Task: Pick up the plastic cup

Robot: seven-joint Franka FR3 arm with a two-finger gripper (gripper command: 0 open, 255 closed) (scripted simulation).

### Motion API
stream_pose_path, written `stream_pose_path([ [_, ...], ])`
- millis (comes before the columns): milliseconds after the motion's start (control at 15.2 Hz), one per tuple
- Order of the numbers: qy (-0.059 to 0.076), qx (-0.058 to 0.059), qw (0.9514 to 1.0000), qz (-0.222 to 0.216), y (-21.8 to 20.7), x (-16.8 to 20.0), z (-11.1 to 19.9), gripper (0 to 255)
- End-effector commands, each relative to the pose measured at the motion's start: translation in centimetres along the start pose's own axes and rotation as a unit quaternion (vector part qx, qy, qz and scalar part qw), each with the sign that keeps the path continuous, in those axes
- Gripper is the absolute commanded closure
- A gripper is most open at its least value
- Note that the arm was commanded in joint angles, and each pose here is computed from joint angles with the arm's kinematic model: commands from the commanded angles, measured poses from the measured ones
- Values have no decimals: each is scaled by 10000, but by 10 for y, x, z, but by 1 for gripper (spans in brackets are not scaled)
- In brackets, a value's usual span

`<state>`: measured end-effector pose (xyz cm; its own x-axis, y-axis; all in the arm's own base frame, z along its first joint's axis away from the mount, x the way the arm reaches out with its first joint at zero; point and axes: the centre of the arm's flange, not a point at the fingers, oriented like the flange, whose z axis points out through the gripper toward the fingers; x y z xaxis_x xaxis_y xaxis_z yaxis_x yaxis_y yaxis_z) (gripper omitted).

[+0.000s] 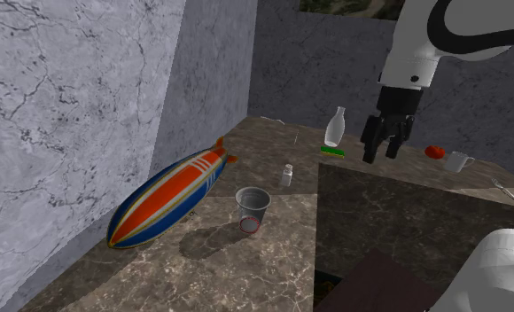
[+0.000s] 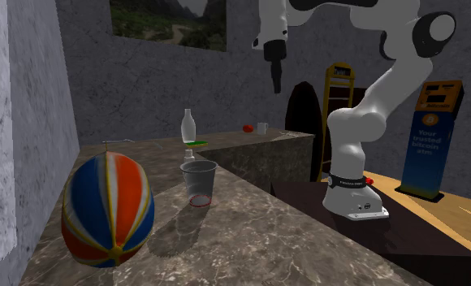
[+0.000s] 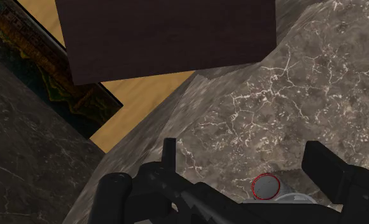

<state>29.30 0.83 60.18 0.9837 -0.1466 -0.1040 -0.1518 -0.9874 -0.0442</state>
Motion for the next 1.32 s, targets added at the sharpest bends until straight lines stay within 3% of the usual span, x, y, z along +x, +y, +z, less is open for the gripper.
stream_pose_path([
  [0, 0, 0, 10000, 0, 0, 0, 0, 0],
  [1254, 150, -111, 9990, 400, -152, 153, 127, 0],
])
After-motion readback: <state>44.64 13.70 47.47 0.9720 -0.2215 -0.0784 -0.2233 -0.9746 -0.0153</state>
